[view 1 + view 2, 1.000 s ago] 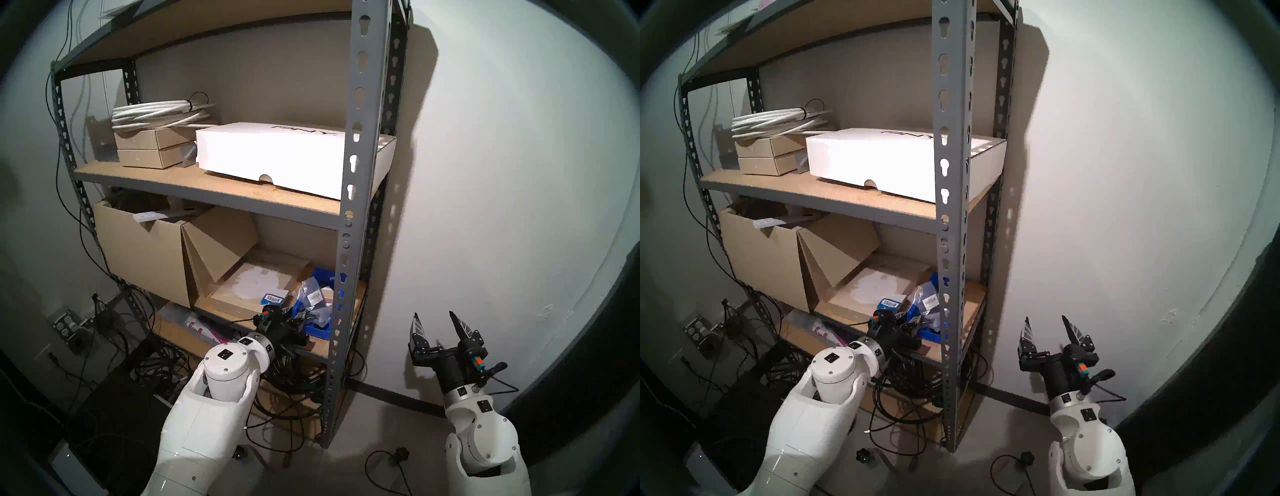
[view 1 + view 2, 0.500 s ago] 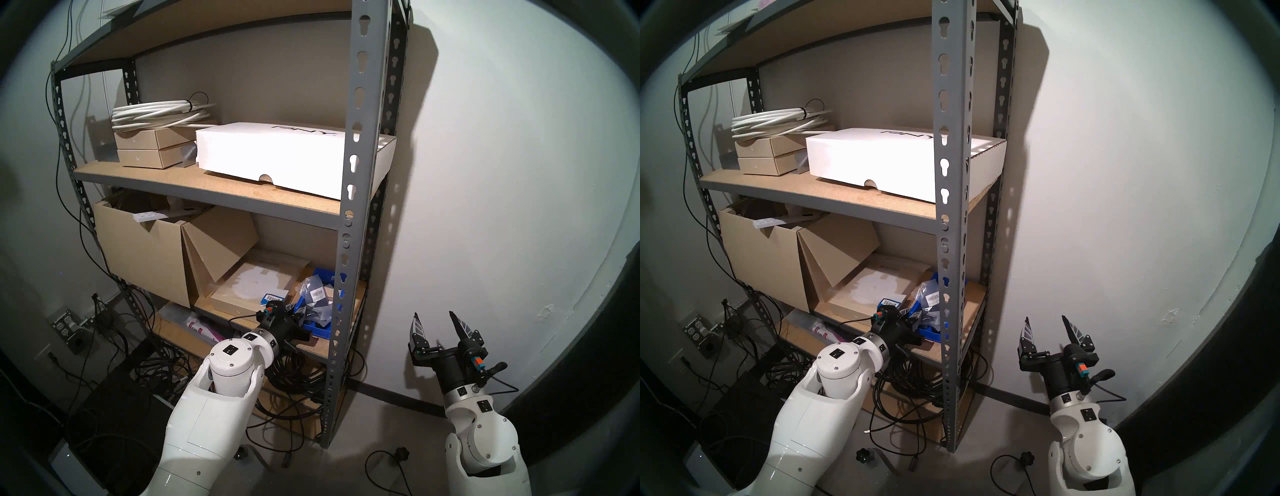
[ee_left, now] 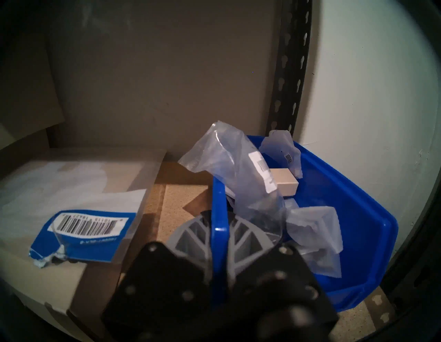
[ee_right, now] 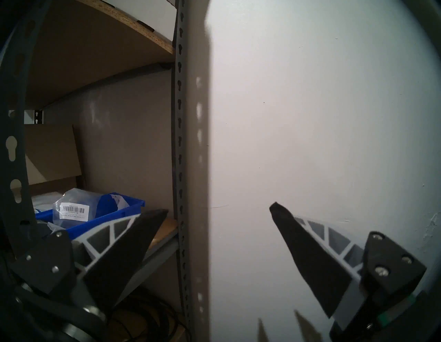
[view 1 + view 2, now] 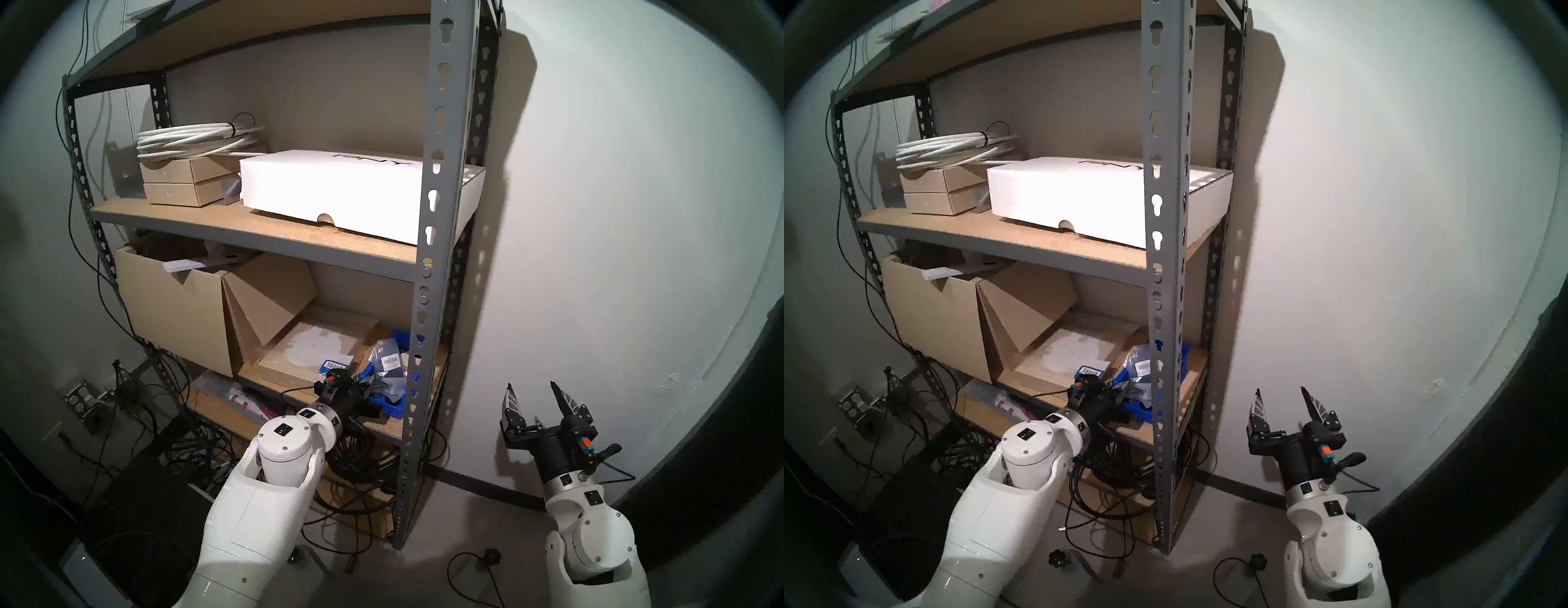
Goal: Organize the rack shelf by putting things into a case
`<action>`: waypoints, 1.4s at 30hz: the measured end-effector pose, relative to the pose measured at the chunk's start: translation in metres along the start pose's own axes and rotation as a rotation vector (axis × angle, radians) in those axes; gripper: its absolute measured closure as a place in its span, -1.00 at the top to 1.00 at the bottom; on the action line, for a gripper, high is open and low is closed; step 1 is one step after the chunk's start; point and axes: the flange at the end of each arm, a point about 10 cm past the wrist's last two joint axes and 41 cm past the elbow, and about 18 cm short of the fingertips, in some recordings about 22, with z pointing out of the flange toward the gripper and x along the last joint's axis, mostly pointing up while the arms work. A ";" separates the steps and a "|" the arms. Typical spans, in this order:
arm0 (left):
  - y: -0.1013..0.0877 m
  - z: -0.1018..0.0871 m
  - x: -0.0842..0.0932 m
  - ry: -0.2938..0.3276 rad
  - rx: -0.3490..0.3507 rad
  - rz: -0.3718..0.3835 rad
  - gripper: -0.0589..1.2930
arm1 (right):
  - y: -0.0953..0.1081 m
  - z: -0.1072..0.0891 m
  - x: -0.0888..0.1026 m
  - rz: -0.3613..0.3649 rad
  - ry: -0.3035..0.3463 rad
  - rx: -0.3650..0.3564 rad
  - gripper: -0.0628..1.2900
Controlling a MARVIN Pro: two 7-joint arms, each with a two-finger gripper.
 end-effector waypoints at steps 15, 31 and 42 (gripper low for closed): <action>-0.010 -0.009 0.003 0.022 0.019 -0.083 -0.81 | 0.000 0.000 0.000 0.000 0.000 0.000 0.93; -0.012 -0.013 0.024 0.070 0.006 -0.125 -0.81 | 0.000 0.000 0.000 0.000 0.000 0.000 0.93; -0.023 -0.023 0.053 0.119 0.000 -0.169 -0.81 | 0.000 0.000 0.000 0.000 0.000 0.000 0.93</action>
